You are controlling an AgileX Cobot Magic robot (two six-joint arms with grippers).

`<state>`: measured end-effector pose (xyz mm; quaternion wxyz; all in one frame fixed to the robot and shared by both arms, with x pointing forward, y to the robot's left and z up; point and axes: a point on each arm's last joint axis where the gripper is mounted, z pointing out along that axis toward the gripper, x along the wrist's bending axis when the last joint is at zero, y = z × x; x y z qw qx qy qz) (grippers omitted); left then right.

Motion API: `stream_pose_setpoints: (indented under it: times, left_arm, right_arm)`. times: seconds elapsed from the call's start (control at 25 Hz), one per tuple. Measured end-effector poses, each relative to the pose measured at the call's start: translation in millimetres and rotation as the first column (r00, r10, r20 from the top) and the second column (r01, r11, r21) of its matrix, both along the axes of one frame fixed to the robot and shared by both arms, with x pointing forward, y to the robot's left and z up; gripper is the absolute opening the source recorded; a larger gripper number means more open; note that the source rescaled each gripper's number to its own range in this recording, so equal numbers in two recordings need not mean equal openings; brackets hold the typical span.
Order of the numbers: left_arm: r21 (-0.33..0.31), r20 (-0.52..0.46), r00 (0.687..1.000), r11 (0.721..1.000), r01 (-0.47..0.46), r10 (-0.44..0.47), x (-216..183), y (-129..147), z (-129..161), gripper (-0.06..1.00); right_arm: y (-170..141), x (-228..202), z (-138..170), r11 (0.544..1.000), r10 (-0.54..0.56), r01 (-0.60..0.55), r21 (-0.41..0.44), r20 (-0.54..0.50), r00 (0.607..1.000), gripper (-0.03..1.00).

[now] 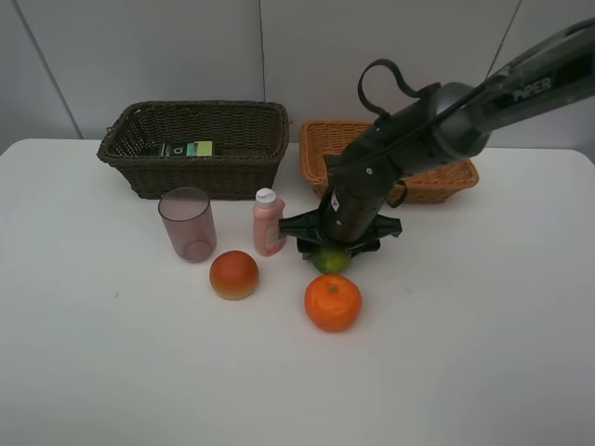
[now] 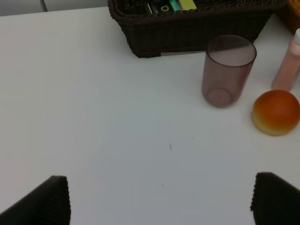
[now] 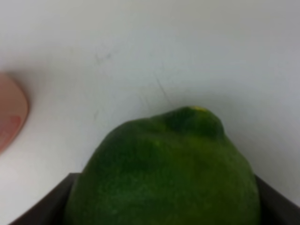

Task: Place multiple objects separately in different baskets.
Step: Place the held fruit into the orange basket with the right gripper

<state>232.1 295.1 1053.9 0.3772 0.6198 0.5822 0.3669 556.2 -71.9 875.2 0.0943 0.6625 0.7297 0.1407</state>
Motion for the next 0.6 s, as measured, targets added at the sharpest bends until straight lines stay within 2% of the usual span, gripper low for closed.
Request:
stream_pose_setpoints:
  times: [0.4,0.6]
  left_arm:
    - [0.0,0.0,1.0,1.0,0.0,0.0,0,0,0,1.0]
    - [0.0,0.0,1.0,1.0,0.0,0.0,0,0,0,1.0]
  right_arm:
    - [-1,-1,3,1.0,-0.002,0.002,-0.009,-0.004,1.0,0.46]
    - [-7,-3,34,0.995,0.049,-0.05,-0.085,-0.018,0.999,0.46]
